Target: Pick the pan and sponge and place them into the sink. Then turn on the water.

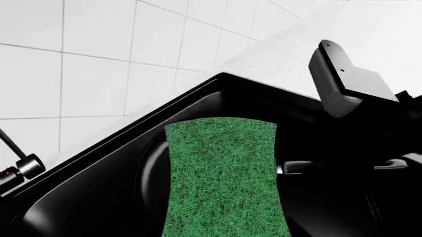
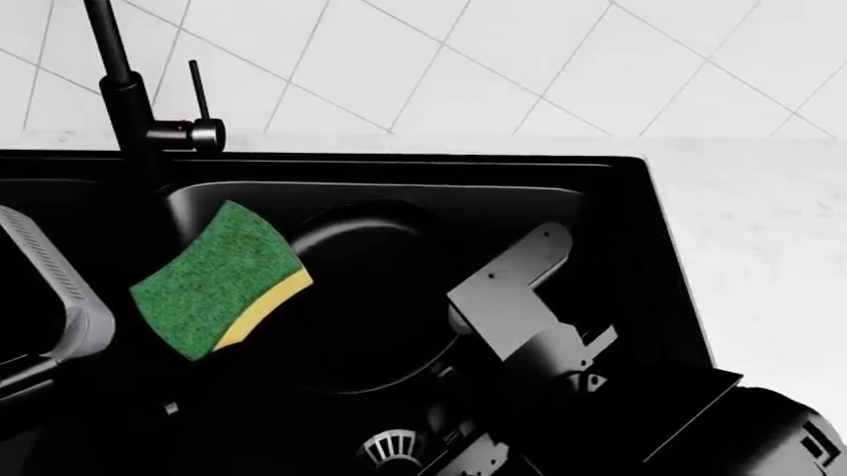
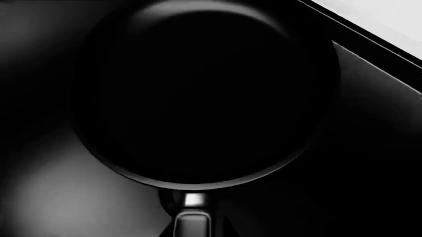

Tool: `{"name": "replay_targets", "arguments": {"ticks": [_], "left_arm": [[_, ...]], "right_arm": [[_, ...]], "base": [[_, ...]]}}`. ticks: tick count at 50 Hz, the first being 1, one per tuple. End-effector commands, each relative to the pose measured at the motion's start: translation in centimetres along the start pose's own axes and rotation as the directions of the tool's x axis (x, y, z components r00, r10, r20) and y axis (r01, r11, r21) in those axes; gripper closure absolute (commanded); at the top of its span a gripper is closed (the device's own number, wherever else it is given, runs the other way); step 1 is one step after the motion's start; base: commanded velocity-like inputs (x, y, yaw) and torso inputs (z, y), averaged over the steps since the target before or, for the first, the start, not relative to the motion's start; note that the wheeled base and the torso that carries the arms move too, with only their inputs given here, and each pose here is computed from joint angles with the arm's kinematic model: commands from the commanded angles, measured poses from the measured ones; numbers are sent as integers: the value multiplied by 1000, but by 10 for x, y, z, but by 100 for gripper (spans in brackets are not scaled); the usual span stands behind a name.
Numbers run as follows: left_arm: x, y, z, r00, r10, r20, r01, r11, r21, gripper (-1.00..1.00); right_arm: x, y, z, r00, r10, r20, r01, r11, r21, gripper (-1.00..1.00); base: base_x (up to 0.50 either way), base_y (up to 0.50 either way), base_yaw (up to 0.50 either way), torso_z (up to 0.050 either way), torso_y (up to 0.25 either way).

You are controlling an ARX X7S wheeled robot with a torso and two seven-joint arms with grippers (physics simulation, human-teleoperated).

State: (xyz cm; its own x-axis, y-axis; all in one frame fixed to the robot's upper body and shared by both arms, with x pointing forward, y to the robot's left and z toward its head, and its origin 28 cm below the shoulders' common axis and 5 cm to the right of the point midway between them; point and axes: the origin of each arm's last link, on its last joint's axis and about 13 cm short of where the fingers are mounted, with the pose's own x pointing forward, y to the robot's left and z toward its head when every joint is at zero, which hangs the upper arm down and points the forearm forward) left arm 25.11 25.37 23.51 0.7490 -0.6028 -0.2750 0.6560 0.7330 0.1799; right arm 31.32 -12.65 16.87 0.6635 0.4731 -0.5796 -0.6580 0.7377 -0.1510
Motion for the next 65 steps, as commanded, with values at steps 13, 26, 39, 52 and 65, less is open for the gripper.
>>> {"name": "replay_targets", "arguments": {"ticks": [13, 26, 39, 52, 65], "left_arm": [[-5, 3, 1, 1000, 8, 16, -8, 1000, -20, 100], [-5, 2, 0, 1000, 11, 15, -11, 1000, -29, 100], [-7, 3, 0, 1000, 13, 13, -13, 999, -30, 100], [-10, 5, -1, 1000, 11, 13, -10, 999, -30, 100], [-9, 5, -2, 1000, 11, 16, -10, 999, -34, 100]], "right_arm": [[42, 6, 8, 990, 135, 25, -135, 990, -36, 100], [67, 14, -1, 983, 185, 21, -184, 982, -50, 100], [90, 24, -24, 979, 202, -19, -202, 979, -23, 100], [97, 26, -36, 981, 187, -57, -188, 982, -18, 100], [96, 24, -35, 980, 187, -73, -189, 982, -24, 100]], "base": [[0, 0, 0, 0, 2], [0, 0, 0, 1, 2], [0, 0, 0, 1, 2], [0, 0, 0, 0, 2], [0, 0, 0, 1, 1]]}}
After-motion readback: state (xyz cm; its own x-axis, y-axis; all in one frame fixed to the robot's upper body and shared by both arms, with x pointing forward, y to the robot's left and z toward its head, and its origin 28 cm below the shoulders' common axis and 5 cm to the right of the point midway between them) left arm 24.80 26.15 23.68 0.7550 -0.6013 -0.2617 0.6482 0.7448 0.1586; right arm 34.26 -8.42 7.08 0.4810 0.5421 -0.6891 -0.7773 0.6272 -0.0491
